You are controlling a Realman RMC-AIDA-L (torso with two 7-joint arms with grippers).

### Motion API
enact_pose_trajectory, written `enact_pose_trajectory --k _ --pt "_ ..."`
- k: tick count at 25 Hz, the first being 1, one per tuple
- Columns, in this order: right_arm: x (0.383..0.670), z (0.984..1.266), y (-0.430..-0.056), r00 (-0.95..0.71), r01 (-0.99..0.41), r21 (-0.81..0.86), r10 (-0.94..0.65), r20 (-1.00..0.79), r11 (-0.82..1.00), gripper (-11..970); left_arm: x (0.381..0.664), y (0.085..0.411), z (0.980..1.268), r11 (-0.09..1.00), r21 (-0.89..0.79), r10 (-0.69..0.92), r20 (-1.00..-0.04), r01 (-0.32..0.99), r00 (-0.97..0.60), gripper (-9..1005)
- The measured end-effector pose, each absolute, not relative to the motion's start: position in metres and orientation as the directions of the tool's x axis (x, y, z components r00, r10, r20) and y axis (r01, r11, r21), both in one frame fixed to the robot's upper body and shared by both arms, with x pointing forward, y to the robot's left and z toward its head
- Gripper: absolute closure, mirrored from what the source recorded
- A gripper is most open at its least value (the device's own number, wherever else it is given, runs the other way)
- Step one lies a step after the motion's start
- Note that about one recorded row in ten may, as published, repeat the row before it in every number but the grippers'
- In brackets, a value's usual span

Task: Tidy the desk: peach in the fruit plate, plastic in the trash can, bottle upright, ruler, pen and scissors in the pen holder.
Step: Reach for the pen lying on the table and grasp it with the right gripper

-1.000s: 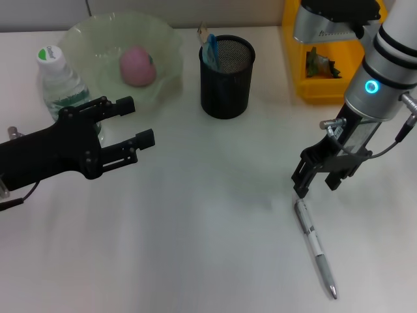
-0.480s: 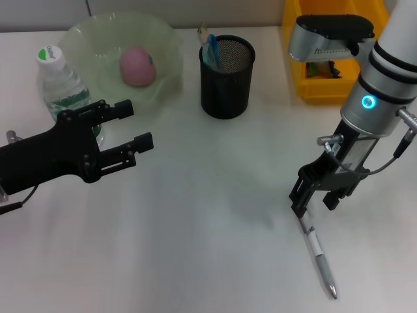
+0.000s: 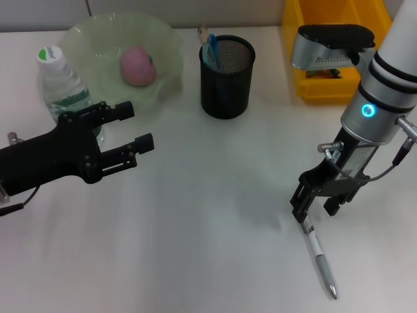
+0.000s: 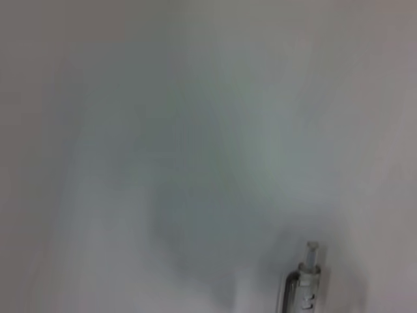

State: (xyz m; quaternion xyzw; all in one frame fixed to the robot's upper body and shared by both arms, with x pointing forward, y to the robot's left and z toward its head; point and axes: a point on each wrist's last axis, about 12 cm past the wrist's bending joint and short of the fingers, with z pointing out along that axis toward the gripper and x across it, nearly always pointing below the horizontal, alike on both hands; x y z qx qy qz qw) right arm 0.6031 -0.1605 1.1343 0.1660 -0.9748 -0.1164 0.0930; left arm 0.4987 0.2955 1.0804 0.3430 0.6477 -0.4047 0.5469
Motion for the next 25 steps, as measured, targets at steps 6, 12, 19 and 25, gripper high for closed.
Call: enact_pose_trajectory --k 6,12,19,25 --pt "0.6040 1.1320 -0.1610 -0.929 -0.303 0.252 -0.343 0.136 0.919 334 0.4997 0.2950 1.0808 0.436 -0.147 0.003 -0.986 0.888 -0.165 272" --pt "0.6054 1.1313 -0.1605 -0.930 -0.309 0.245 -0.345 0.123 0.919 358 0.5015 0.2935 1.0816 0.434 -0.143 0.003 -0.987 0.889 -0.161 273" --pt "0.6052 1.1273 -0.1592 -0.931 -0.306 0.246 -0.342 0.123 0.920 390 0.5025 0.2928 1.0821 0.433 -0.135 0.007 -0.988 0.891 -0.152 273" --pt "0.6056 1.1273 -0.1584 -0.932 -0.307 0.245 -0.343 0.120 0.920 419 0.5035 0.2923 1.0825 0.433 -0.130 0.008 -0.989 0.892 -0.148 273"
